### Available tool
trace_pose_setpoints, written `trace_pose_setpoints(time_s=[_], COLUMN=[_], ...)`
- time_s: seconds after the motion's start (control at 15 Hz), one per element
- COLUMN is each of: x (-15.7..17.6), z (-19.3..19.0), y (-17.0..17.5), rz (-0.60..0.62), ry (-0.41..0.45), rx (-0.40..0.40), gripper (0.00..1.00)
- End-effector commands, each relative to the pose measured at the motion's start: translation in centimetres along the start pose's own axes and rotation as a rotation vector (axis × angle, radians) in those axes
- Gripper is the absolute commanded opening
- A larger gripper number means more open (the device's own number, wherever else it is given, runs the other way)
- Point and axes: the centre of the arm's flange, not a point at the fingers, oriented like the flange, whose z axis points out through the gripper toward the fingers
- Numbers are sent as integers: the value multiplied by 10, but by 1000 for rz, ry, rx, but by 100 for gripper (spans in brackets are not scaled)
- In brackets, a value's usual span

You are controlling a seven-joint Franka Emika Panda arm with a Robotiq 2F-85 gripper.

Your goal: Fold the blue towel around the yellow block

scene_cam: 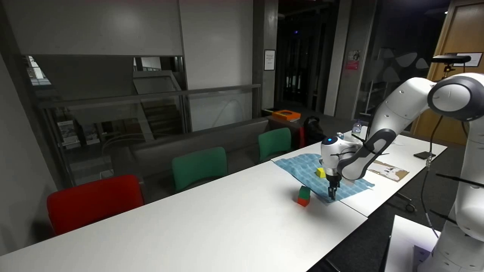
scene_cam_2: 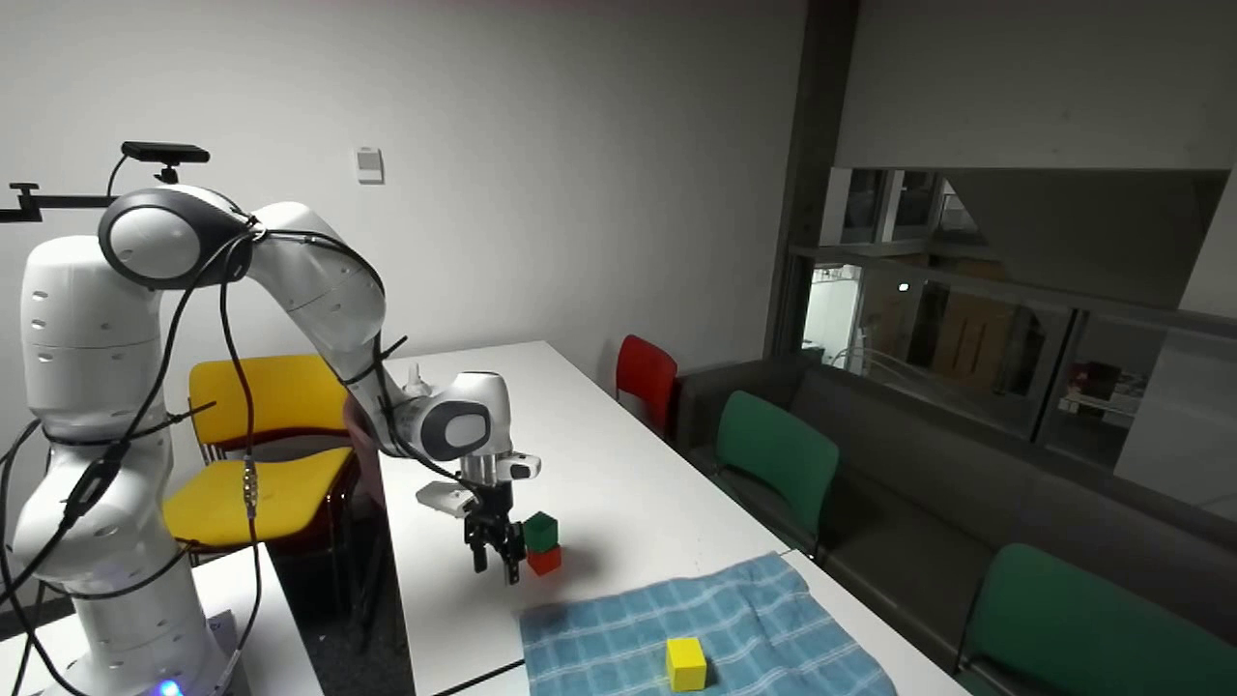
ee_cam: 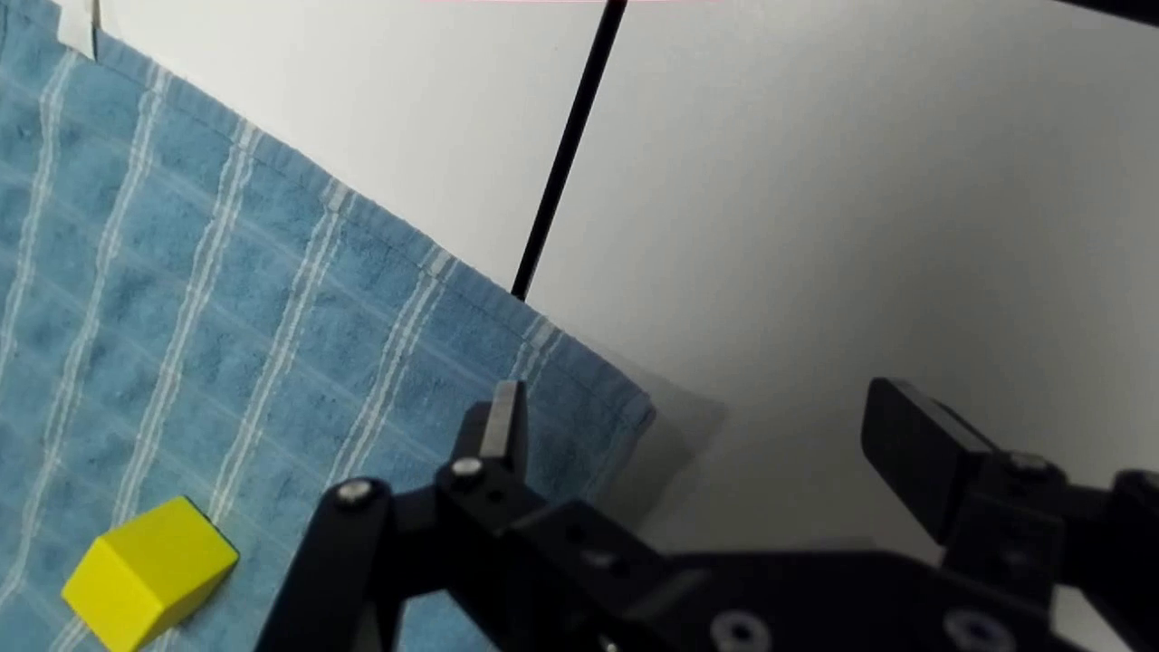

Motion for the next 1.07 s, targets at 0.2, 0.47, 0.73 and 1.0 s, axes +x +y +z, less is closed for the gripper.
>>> trace_pose_setpoints(time_s=[0.2, 0.47, 0.73, 1.0], x=[-1, 3, 4, 11], z=[7, 12, 9, 10], y=[6, 1, -10, -18], rz=[-69, -56, 59, 120], ry=[53, 29, 28, 32], rx=[86, 65, -37, -150], gripper=[100, 100, 100, 100])
